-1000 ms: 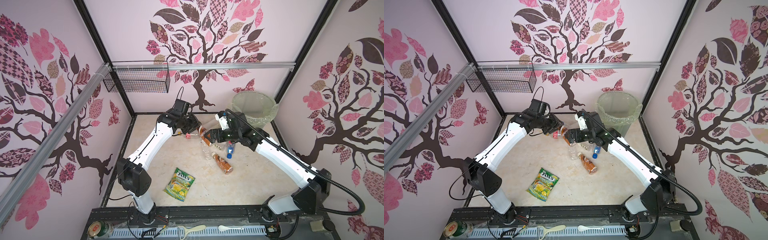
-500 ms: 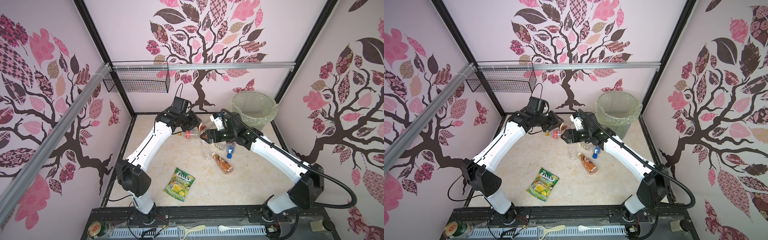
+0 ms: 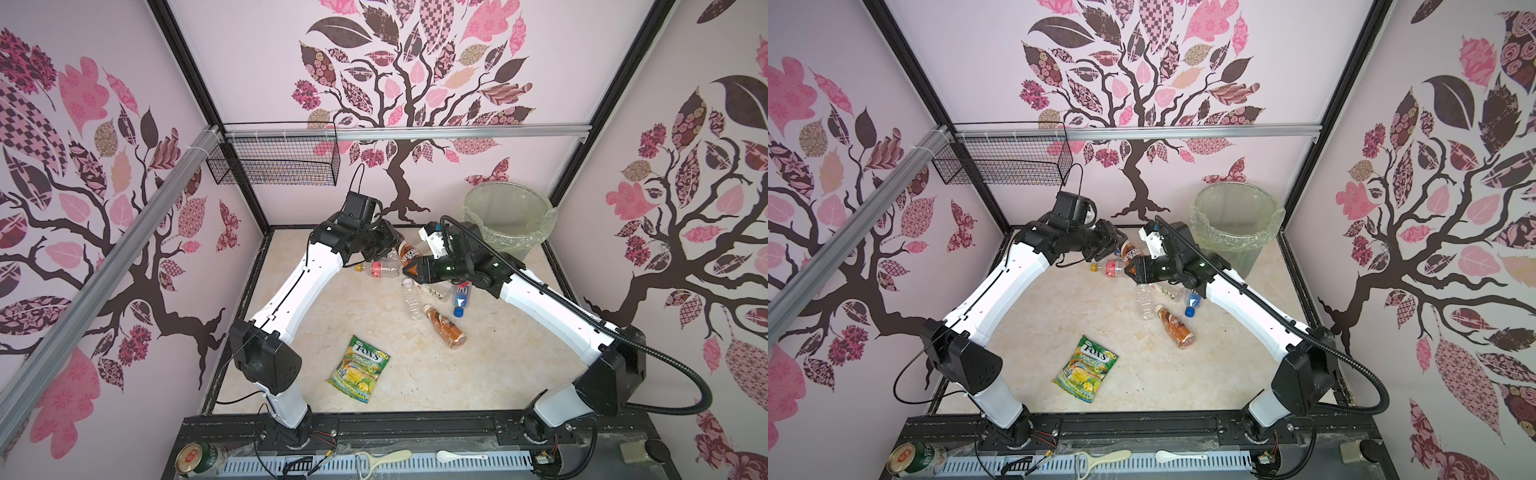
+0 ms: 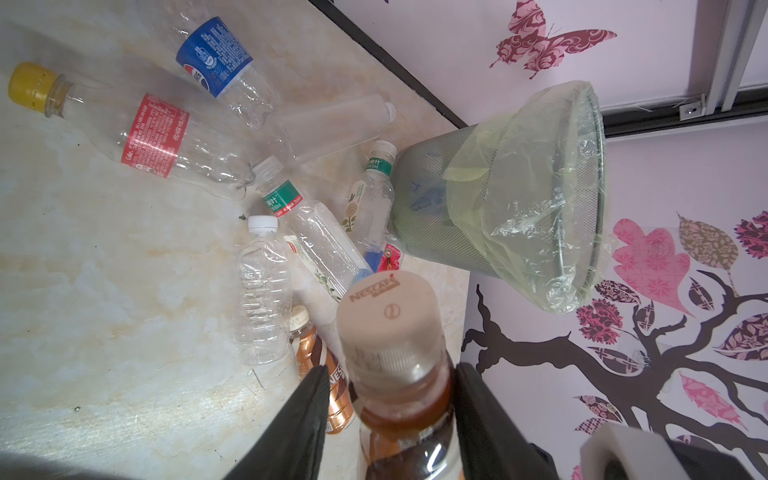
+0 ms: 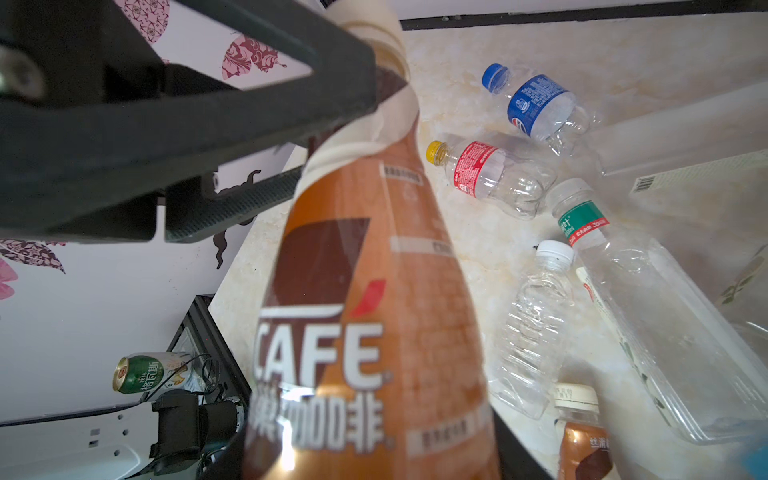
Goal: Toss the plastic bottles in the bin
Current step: 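Grasp the Nescafé bottle body with the right gripper while the left releases, then raise the Nescafé bottle high over the bin with the right gripper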
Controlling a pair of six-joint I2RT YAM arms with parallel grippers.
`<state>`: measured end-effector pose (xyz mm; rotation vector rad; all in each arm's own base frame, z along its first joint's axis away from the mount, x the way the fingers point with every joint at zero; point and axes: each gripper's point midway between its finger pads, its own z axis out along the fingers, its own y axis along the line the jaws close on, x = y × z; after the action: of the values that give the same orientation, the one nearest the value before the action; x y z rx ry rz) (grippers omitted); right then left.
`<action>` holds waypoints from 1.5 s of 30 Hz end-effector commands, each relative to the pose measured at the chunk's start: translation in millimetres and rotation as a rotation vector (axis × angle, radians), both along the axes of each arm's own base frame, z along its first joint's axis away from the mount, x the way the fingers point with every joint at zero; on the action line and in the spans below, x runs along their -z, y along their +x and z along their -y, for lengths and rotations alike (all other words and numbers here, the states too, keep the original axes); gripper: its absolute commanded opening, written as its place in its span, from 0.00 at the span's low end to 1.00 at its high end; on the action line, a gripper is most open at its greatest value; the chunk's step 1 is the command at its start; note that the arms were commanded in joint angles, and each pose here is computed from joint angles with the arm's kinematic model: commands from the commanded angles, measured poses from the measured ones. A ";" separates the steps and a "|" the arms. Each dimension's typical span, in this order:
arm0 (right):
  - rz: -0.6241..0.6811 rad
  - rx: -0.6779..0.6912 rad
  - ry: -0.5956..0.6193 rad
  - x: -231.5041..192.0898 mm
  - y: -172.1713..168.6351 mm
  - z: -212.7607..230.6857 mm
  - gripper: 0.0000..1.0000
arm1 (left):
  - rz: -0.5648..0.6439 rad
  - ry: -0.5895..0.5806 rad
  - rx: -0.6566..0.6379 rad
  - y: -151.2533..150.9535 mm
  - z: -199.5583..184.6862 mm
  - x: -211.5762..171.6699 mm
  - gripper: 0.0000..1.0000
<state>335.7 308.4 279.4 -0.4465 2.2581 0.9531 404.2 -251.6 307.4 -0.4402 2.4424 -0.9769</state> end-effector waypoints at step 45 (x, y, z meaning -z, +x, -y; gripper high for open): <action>0.579 1.061 -0.360 -212.0 95.4 280.9 0.50 | 0.386 -0.300 0.066 -11.9 33.7 -175.0 0.98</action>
<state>396.9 56.9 559.3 0.2087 1.5537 -0.0846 394.9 -282.2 473.8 -0.2560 2.0065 -1.2943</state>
